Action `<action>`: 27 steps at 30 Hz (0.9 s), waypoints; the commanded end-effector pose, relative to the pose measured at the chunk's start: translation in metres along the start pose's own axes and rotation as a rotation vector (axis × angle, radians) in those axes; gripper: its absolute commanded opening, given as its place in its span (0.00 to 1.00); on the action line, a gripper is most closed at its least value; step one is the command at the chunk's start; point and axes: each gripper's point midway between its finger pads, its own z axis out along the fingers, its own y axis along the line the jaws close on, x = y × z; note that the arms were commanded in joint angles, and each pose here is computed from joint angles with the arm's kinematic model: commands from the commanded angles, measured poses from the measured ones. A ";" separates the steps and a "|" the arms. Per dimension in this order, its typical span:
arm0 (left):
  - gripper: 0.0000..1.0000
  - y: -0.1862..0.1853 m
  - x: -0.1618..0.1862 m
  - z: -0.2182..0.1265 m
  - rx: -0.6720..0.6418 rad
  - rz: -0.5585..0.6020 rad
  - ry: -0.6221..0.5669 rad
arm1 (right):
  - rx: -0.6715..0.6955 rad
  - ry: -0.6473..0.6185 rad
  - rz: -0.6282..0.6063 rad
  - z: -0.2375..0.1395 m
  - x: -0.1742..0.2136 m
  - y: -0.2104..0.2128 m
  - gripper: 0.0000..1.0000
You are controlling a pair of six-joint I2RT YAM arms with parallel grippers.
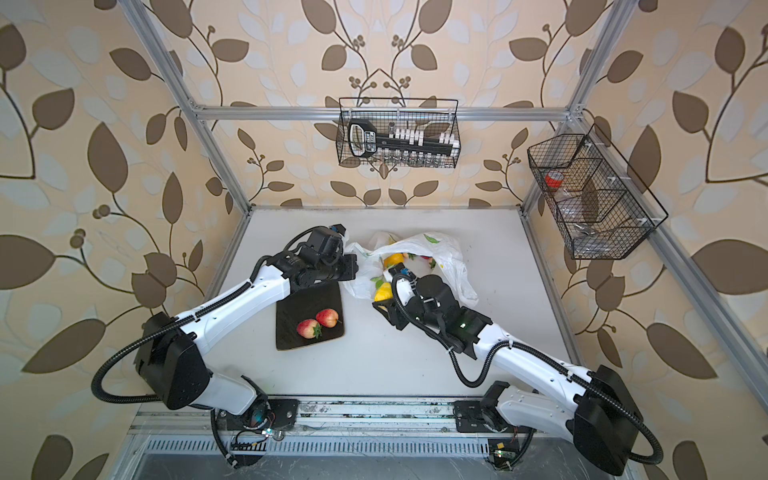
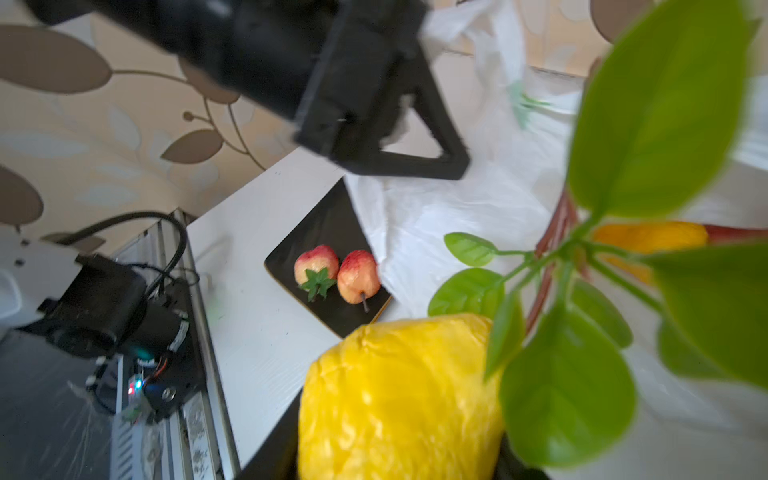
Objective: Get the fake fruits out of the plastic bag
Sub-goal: 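Carry the yellow pear with the right gripper over the dark tray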
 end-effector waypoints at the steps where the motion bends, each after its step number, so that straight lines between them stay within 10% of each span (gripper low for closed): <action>1: 0.00 -0.008 -0.028 -0.006 0.043 0.009 -0.059 | -0.058 0.057 -0.153 0.004 0.018 0.024 0.44; 27: 0.02 0.006 -0.063 -0.019 0.017 0.117 -0.017 | -0.196 0.093 -0.357 0.180 0.034 0.150 0.44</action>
